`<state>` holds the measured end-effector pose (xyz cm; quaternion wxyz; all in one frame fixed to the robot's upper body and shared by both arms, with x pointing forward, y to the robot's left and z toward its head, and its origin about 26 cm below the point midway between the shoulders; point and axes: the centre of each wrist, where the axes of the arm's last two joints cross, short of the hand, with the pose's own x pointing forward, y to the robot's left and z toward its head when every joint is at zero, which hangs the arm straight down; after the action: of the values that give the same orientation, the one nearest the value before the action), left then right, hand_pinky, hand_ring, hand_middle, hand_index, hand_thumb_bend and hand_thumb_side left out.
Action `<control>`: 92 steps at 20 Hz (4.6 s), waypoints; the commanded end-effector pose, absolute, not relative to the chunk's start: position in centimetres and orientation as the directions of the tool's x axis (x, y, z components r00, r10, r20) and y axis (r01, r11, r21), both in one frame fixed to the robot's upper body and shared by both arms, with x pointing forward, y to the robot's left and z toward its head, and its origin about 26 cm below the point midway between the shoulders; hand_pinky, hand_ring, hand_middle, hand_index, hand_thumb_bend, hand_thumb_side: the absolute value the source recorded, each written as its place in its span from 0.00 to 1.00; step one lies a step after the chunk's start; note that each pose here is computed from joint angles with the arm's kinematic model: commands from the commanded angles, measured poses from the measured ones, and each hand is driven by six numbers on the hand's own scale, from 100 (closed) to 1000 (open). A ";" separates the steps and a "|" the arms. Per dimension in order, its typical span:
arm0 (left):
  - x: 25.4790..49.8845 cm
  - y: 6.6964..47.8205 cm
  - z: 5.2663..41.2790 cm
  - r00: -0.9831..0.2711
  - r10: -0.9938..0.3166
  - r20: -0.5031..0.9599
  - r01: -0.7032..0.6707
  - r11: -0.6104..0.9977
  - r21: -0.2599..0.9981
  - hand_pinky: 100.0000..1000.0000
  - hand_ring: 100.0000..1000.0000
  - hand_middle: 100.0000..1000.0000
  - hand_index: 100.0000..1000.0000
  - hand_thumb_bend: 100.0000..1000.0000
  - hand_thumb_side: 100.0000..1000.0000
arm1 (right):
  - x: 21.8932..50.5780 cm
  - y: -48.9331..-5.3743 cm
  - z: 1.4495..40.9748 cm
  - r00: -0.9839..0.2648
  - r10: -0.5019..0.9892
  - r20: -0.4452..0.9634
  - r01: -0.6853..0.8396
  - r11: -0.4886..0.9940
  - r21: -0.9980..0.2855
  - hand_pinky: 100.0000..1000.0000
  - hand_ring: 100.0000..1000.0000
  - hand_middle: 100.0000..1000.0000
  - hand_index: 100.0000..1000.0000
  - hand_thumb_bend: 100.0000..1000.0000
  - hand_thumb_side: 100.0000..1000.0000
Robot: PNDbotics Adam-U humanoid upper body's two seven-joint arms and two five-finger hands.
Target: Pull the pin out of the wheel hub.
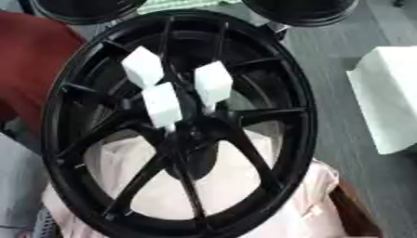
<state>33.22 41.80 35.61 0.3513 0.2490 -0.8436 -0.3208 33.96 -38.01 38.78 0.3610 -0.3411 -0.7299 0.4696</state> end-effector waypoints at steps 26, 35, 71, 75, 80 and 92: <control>27.4 32.4 36.0 -0.676 -0.737 0.011 0.226 -0.194 0.955 0.84 0.84 0.82 0.91 0.49 0.73 | 33.1 -38.7 40.1 -0.478 0.864 0.157 0.188 0.275 -0.943 0.82 0.74 0.64 0.70 0.00 0.42; 27.4 31.0 36.4 -0.717 -0.696 -0.047 0.194 -0.264 0.945 0.83 0.84 0.81 0.91 0.52 0.65 | 33.3 -38.5 39.9 -0.485 0.860 0.162 0.177 0.277 -0.944 0.82 0.74 0.64 0.70 0.00 0.42; 34.3 27.7 38.0 -0.768 -0.634 0.097 0.210 -0.106 0.972 0.81 0.79 0.74 0.82 0.37 0.06 | 34.1 -38.2 39.3 -0.502 0.845 0.183 0.157 0.297 -0.942 0.82 0.73 0.64 0.70 0.00 0.43; 34.8 27.5 37.8 -0.769 -0.630 0.107 0.230 -0.116 0.966 0.81 0.79 0.76 0.83 0.37 0.06 | 34.1 -38.2 39.3 -0.505 0.843 0.185 0.160 0.302 -0.940 0.82 0.73 0.64 0.70 0.00 0.43; 35.4 27.2 37.4 -0.772 -0.625 0.119 0.248 -0.124 0.961 0.81 0.79 0.77 0.83 0.37 0.06 | 34.2 -38.1 39.2 -0.509 0.840 0.189 0.156 0.306 -0.939 0.82 0.73 0.64 0.70 0.00 0.43; 35.9 27.1 36.6 -0.783 -0.607 0.134 0.297 -0.177 0.938 0.81 0.80 0.77 0.83 0.32 0.06 | 34.2 -38.2 39.3 -0.514 0.835 0.195 0.177 0.326 -0.928 0.82 0.73 0.63 0.69 0.00 0.43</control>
<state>36.24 26.85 35.65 0.3072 0.1257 -0.5660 -0.7546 34.96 -37.70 37.75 0.3650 -0.3287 -0.7291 0.4766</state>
